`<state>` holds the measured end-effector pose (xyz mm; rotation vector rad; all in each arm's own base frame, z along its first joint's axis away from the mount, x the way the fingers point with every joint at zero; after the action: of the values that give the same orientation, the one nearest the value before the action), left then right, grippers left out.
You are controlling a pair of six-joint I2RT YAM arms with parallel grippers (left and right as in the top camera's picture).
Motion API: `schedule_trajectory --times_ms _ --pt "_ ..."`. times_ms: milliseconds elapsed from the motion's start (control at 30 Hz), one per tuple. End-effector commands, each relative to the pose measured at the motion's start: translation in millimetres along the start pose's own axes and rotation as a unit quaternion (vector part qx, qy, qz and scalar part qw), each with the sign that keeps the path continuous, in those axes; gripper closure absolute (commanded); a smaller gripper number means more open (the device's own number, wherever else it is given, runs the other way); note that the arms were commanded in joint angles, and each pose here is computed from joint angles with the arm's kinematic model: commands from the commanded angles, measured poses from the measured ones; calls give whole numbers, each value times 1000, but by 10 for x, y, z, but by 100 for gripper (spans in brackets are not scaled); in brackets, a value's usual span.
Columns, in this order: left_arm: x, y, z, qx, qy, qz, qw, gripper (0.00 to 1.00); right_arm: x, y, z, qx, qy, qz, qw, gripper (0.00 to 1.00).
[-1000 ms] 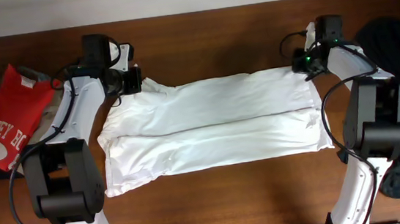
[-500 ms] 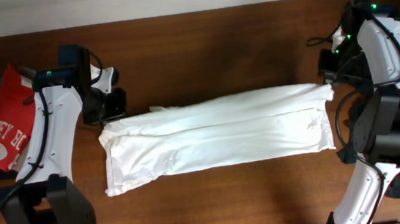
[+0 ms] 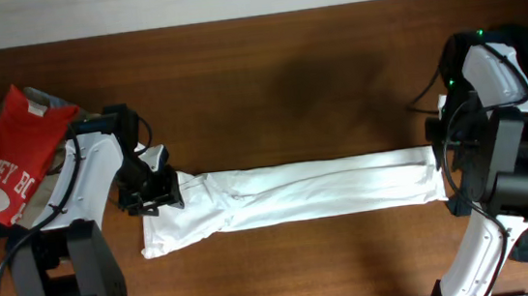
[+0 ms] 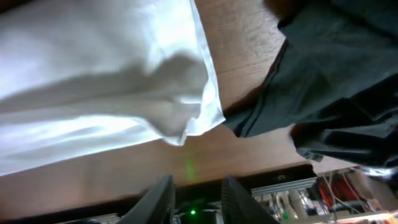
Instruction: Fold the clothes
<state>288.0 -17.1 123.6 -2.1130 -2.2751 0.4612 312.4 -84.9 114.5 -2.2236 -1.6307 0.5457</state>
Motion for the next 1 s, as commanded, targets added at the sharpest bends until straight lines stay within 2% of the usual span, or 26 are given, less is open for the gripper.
schedule_trajectory --times_ms 0,33,100,167,233,300,333,400,433,467,500,533,567,633,700,767,967 --pt "54 -10 0 -1 19 -2 1000 36 -62 5 33 -9 -17 6 1000 68" --pt "56 3 0 -4 20 -2 1000 36 -59 33 34 -16 -17 7 1000 62" --pt "51 82 -2 -25 19 2 999 36 -87 104 55 -33 -12 13 999 40" --pt "43 167 -8 -48 16 7 999 36 -138 148 146 -36 8 8 999 35" --pt "31 226 -14 -64 11 10 998 36 -22 188 274 -43 103 -54 992 30" --pt "22 257 -18 -72 8 12 997 36 -39 266 420 -60 106 -59 991 25" --pt "23 257 -18 -72 8 12 997 36 -11 312 512 -71 113 -61 989 16" --pt "22 263 -19 -73 8 12 997 36 100 314 626 -76 154 -79 982 10" --pt "21 270 -20 -75 8 13 997 36 154 286 678 -72 176 -92 977 11" --pt "21 271 -20 -76 8 13 997 36 175 258 723 -66 183 -95 976 28" --pt "21 270 -20 -75 8 13 997 36 167 254 726 -65 180 -95 977 63" --pt "21 270 -20 -75 8 13 997 36 159 249 715 -63 181 -94 977 86" --pt "23 270 -20 -75 8 13 997 36 145 256 677 -65 181 -92 977 96" --pt "23 270 -20 -75 8 13 997 36 93 290 489 -75 182 -89 976 96" --pt "22 270 -20 -76 8 13 997 36 20 268 65 -85 182 -87 976 96" --pt "22 271 -20 -76 8 13 997 36 170 156 -252 -86 171 -116 975 96" --pt "22 270 -20 -75 8 13 997 36 1481 -222 -255 -71 94 -243 963 96"
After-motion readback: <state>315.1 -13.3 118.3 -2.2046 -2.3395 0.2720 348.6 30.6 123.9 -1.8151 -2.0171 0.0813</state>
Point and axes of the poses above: each gripper's point midway between its finger pads, its own z axis out along the fingers, its own x axis along the line the jaws close on, y = z × x, the point moved 6 cm from there along -z, back along the fingers, and after that the axes turned 1 degree about -z, right-handed, at the moved point
